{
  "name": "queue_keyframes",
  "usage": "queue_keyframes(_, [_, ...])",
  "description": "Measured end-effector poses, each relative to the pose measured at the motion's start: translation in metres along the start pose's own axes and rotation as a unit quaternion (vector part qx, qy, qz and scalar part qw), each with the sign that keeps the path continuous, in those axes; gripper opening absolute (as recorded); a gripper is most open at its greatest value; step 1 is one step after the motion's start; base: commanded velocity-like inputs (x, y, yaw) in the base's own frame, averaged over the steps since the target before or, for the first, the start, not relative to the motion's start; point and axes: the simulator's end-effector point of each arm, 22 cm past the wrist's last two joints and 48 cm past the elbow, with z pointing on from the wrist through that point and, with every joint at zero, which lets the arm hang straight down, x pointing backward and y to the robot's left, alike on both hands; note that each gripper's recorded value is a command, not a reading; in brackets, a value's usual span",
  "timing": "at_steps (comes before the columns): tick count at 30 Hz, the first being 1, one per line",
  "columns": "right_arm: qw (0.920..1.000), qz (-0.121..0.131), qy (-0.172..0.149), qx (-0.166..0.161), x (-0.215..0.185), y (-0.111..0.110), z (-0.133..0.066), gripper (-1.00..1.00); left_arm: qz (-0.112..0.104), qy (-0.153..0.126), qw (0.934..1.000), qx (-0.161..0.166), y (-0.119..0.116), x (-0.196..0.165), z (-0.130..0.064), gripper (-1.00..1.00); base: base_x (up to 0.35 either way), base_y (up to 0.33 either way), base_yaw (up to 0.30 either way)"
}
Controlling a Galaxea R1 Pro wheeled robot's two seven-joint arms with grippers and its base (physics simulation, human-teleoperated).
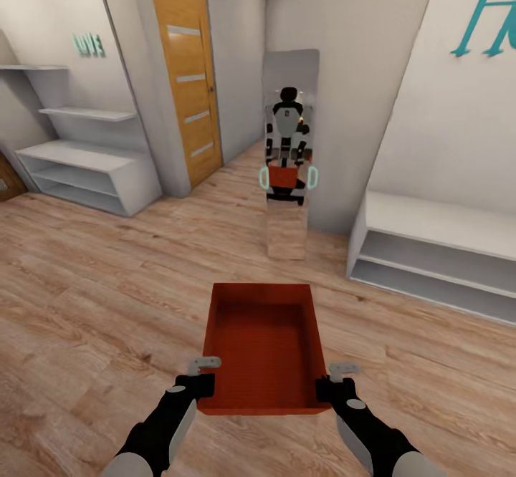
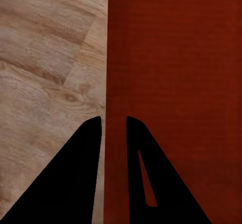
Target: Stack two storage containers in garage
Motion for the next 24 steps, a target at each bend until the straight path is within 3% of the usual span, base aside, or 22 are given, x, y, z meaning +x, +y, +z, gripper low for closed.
queue_keyframes(17, [1.0000,0.001,0.000,0.000,0.0000,0.0000,0.0000,-1.00,0.000,0.000,1.0000,0.000,-0.0001,-0.0001,0.0000,-1.00,0.336,0.000,0.012])
queue_keyframes(24, [1.0000,0.001,0.000,0.000,0.0000,0.0001,0.0000,-1.00,0.000,0.000,1.0000,0.000,0.0000,-0.0003,0.0000,-1.00,0.335,0.000,0.173])
